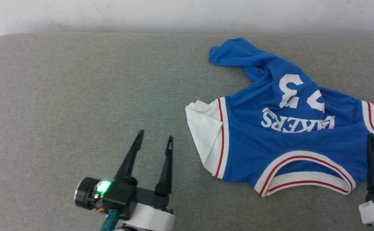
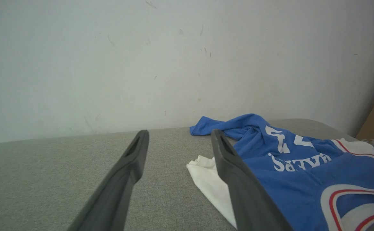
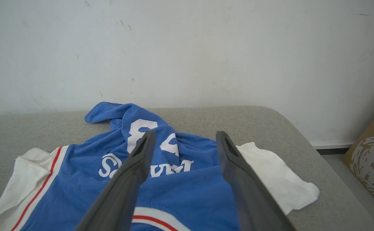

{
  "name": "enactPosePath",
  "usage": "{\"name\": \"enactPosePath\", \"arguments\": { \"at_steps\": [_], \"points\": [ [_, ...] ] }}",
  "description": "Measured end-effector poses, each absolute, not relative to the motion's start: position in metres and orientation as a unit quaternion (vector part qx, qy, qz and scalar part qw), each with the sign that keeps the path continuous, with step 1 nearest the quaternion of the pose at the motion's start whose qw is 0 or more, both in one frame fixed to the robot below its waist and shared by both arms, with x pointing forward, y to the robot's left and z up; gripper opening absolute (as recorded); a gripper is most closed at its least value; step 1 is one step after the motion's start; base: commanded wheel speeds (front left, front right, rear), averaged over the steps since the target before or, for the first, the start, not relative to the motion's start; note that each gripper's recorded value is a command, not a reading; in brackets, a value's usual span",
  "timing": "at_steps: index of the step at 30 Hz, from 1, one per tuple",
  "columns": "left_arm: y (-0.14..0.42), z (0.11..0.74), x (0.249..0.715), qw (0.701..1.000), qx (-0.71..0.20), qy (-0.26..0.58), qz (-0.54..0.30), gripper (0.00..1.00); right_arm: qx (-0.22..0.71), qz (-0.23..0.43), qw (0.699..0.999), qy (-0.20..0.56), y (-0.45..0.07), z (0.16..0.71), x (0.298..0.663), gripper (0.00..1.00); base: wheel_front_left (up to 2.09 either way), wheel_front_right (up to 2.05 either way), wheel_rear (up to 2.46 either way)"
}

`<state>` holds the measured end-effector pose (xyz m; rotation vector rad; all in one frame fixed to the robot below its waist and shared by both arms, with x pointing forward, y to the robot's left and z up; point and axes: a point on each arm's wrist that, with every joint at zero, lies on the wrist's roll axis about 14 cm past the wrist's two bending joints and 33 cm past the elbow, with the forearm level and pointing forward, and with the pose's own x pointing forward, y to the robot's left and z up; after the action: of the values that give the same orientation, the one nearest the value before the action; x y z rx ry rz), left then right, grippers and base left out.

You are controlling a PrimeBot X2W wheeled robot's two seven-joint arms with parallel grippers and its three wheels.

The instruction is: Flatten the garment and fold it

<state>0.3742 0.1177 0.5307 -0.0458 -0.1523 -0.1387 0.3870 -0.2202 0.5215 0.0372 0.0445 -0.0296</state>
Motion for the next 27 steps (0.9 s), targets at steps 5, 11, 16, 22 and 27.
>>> {"name": "enactPosePath", "arguments": {
  "at_steps": [5, 11, 16, 22, 27],
  "points": [
    [0.067, 0.522, 0.383, 0.984, 0.003, -0.031, -0.175, 1.0, 0.02, -0.036, 0.999, 0.013, -0.235, 0.526, 0.377, 1.0, 0.0, 0.0, 0.0],
    [0.015, 0.488, 0.391, 0.952, 0.077, 0.068, -0.288, 1.0, 0.019, -0.038, 0.999, 0.004, -0.236, 0.531, 0.385, 1.0, 0.0, 0.0, 0.0],
    [0.015, 0.45, 0.401, 0.93, 0.158, 0.13, -0.305, 1.0, 0.029, -0.035, 0.999, 0.017, -0.233, 0.521, 0.387, 1.0, 0.0, 0.0, 0.0],
    [0.03, 0.412, 0.408, 0.914, 0.213, 0.188, -0.291, 1.0, 0.032, -0.046, 0.998, 0.031, -0.239, 0.51, 0.383, 1.0, 0.0, 0.0, 0.0],
    [0.031, 0.402, 0.412, 0.916, 0.207, 0.199, -0.28, 0.0, 0.03, -0.054, 0.997, 0.038, -0.243, 0.505, 0.382, 1.0, 0.0, 0.0, 0.0]
  ]
}}
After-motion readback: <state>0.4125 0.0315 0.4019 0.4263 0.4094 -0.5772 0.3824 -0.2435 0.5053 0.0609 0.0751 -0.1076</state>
